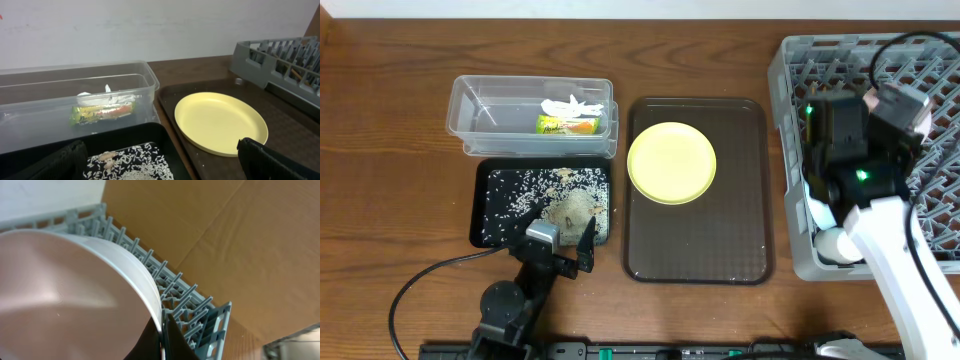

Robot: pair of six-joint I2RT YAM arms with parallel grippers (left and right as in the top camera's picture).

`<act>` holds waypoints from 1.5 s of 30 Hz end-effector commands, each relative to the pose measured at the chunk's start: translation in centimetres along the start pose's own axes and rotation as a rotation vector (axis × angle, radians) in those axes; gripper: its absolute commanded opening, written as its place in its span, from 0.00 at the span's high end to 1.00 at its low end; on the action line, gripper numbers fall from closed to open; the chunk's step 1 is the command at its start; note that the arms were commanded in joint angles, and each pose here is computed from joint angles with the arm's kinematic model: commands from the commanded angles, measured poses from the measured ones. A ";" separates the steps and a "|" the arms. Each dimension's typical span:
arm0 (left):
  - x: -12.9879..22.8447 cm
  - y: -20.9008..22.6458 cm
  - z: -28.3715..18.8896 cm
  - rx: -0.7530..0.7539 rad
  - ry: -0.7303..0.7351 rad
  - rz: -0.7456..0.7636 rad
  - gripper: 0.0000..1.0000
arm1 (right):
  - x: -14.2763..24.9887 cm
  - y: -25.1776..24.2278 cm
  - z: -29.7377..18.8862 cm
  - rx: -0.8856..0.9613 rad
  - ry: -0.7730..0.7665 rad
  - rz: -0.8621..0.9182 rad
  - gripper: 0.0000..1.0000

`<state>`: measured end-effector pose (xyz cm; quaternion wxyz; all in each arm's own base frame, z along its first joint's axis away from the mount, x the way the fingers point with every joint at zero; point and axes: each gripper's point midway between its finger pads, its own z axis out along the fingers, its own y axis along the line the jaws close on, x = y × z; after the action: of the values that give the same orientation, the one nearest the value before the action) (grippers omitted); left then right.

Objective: Sort waste into correct bins and load items into the dishwasher rack
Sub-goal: 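Lift the white bowl and place it into the dish rack, then move the right gripper to the yellow plate and grasp its edge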

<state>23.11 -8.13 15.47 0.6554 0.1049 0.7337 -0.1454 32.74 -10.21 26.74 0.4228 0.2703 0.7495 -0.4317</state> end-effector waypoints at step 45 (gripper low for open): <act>1.5 -0.1 0.1 0.010 0.046 0.003 0.02 | 12.2 18.6 -16.6 -1.008 0.262 -0.501 0.48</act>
<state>23.11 -8.13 15.45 0.6551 0.1048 0.7339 -0.1455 36.27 7.67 14.06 0.3147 -0.0814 0.9086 -0.2622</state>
